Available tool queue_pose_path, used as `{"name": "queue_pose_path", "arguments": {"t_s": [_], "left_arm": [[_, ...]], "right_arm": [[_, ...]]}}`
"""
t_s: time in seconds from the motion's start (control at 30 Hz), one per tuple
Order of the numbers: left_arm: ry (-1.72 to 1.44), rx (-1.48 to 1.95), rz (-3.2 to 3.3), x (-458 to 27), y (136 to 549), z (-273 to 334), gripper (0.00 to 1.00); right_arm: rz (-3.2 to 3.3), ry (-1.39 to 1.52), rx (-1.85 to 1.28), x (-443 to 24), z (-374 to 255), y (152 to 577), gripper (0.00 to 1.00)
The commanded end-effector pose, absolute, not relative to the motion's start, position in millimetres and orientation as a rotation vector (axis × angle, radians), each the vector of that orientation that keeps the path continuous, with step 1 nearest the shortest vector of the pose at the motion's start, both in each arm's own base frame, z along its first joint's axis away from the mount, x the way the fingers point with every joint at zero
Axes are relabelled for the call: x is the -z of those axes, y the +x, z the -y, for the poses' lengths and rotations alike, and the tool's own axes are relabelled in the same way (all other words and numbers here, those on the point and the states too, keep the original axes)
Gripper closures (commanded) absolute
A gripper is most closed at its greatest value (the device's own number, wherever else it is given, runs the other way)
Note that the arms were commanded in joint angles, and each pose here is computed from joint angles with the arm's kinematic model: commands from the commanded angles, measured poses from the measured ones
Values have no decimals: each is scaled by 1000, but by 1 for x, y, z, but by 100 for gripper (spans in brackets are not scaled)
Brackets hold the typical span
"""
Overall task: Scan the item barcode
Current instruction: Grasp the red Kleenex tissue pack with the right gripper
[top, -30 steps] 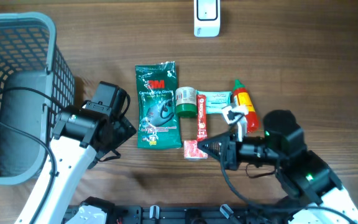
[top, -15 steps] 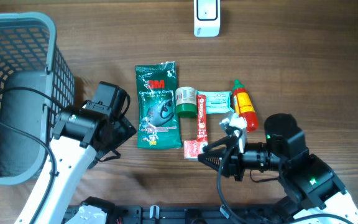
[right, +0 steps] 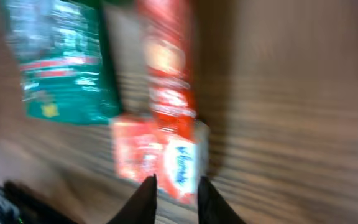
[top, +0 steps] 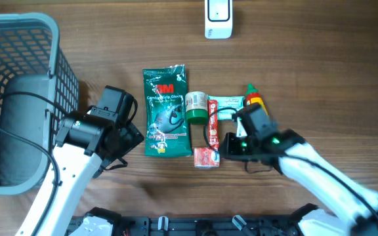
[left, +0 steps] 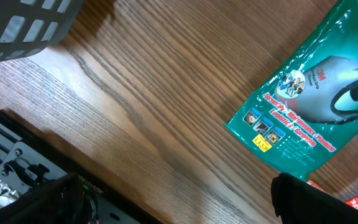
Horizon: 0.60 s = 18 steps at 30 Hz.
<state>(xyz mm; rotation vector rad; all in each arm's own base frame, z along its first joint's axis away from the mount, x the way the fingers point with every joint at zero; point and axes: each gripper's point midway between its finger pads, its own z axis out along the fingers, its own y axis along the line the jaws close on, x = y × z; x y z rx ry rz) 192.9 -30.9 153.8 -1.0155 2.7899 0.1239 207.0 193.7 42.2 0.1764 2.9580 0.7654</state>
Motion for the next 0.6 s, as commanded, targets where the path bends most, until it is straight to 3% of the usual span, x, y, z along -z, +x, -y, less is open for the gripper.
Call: {"name": "queue_pose_path", "arguments": {"t_s": [0.0, 0.07, 0.1, 0.13, 0.27, 0.47, 0.57], "left_arm": [[-1034, -125, -2787, -153, 193, 32, 0], [-1034, -126, -2787, -153, 192, 32, 0], [-1034, -125, -2787, -153, 193, 32, 0], [-1034, -126, -2787, -153, 192, 32, 0], [-1034, -126, -2787, -153, 192, 32, 0], [-1034, -126, -2787, -153, 192, 32, 0], [-1034, -126, -2787, -153, 192, 32, 0]], "right_arm": [[-3126, 732, -838, -20, -203, 182, 68], [-3137, 866, -826, -16, -203, 180, 67], [-3131, 908, -823, -16, -203, 180, 47], [-3125, 937, -825, -17, -203, 180, 34], [-3113, 1024, -848, -21, -206, 180, 11], [-3085, 1186, -777, -18, -208, 175, 15], [-3008, 1214, -615, -8, -199, 180, 29]]}}
